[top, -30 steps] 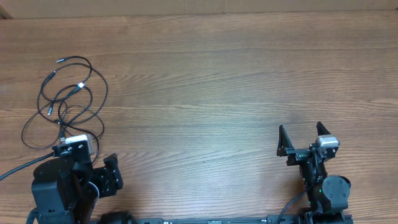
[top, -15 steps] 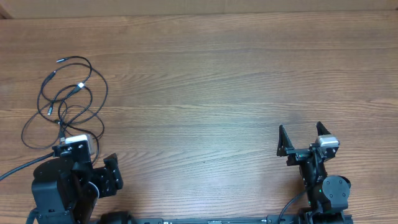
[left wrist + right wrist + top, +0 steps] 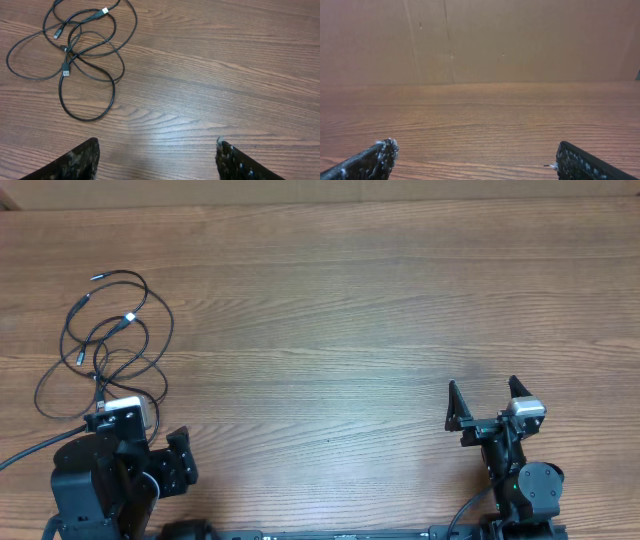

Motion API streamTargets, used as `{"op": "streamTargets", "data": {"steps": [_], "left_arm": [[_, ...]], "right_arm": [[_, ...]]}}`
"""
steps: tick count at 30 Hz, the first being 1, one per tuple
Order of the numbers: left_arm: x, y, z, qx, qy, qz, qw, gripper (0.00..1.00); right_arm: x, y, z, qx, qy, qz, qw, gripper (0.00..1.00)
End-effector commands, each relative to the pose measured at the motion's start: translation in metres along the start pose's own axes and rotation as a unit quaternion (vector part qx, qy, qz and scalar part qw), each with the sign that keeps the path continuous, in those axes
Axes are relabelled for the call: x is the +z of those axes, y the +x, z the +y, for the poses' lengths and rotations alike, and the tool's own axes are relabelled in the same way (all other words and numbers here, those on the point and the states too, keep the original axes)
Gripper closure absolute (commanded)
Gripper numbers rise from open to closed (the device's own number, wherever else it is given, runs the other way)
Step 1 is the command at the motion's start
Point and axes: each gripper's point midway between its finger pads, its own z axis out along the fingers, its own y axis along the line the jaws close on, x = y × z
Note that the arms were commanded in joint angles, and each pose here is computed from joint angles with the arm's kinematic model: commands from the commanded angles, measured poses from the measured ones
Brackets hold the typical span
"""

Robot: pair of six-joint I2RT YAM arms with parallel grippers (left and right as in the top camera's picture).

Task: Untangle cables

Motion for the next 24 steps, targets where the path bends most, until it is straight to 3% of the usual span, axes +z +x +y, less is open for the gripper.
{"op": "streamTargets", "data": {"steps": [1, 4, 13, 24], "left_arm": [[0.0, 0.002, 0.002, 0.003, -0.005, 0.003, 1.0, 0.26], [0.001, -0.002, 0.001, 0.004, -0.004, -0.009, 1.0, 0.26], [0.006, -0.034, -0.003, 0.028, 0.017, -0.203, 0.979, 0.26], [0.016, -0.042, -0.005, 0.054, 0.027, -0.371, 0.927, 0.26]], "right_arm": [[0.0, 0.002, 0.001, 0.002, -0.003, -0.001, 1.0, 0.0], [0.0, 0.002, 0.001, 0.002, -0.003, -0.001, 1.0, 0.0], [0.0, 0.002, 0.001, 0.002, -0.003, -0.001, 1.0, 0.0], [0.0, 0.002, 0.001, 0.002, -0.003, -0.001, 1.0, 0.0]]}}
